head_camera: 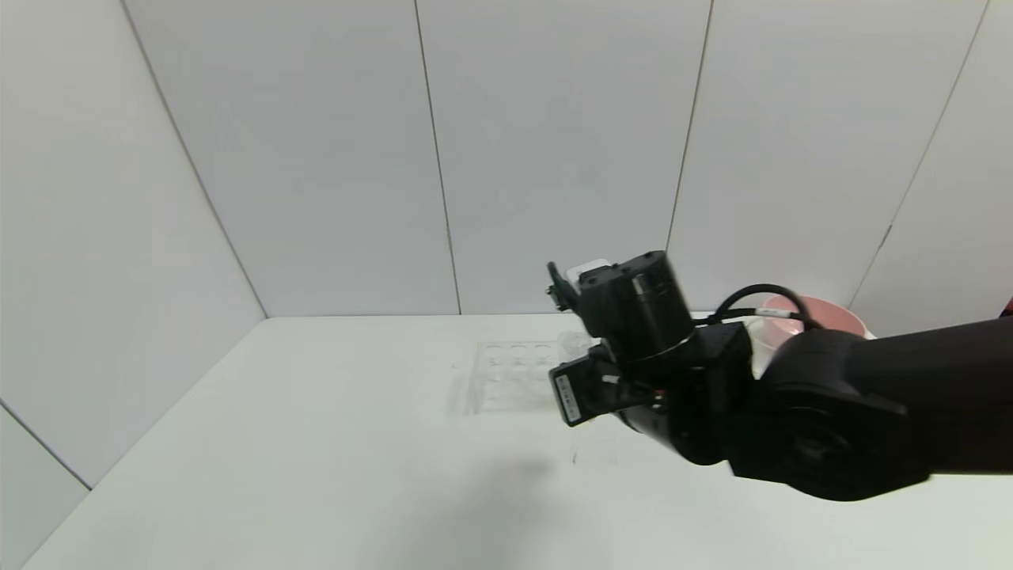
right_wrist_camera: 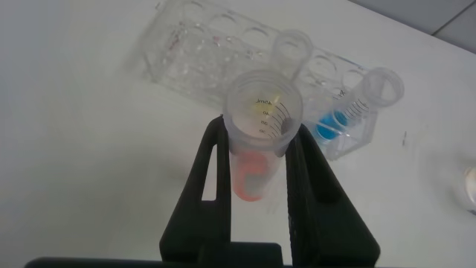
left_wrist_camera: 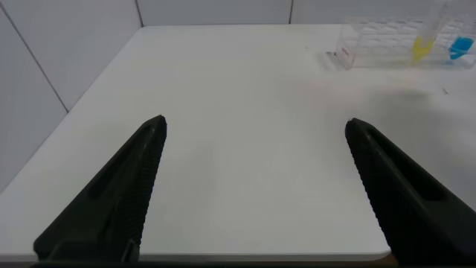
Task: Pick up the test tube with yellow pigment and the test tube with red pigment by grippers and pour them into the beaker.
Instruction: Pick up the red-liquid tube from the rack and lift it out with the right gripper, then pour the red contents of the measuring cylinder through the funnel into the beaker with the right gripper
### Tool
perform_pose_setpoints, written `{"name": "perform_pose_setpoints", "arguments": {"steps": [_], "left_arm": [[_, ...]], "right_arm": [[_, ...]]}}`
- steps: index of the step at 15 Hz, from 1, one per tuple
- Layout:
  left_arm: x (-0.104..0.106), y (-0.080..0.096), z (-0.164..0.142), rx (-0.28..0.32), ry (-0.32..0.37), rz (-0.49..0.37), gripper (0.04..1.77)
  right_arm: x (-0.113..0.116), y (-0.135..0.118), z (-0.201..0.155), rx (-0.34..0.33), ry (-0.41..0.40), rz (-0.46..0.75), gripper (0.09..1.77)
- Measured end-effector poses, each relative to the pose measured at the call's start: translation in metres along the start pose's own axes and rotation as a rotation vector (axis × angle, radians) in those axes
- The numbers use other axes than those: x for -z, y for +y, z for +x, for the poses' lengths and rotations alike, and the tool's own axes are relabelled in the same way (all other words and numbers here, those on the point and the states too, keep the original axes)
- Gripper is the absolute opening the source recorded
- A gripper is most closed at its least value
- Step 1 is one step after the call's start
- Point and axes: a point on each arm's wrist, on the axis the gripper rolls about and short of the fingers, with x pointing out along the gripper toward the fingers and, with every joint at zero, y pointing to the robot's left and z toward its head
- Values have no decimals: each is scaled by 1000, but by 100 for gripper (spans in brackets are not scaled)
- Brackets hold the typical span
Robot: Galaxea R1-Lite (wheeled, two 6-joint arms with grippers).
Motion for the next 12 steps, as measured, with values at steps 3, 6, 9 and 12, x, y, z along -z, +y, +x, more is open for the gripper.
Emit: {"name": "perform_pose_setpoints", "arguments": {"steps": [3, 6, 9, 12], "left_arm": [[0, 0, 0, 0, 0, 0, 172], [0, 0, 0, 0, 0, 0, 172], [0, 0, 0, 0, 0, 0, 172], [0, 0, 0, 0, 0, 0, 172]], "right_arm": [[6, -58, -30, -41, 32, -29, 49], [12, -112, -53, -55, 38, -58, 49], [23, -166, -69, -31, 46, -85, 49], [31, -214, -82, -4, 35, -111, 49]]}}
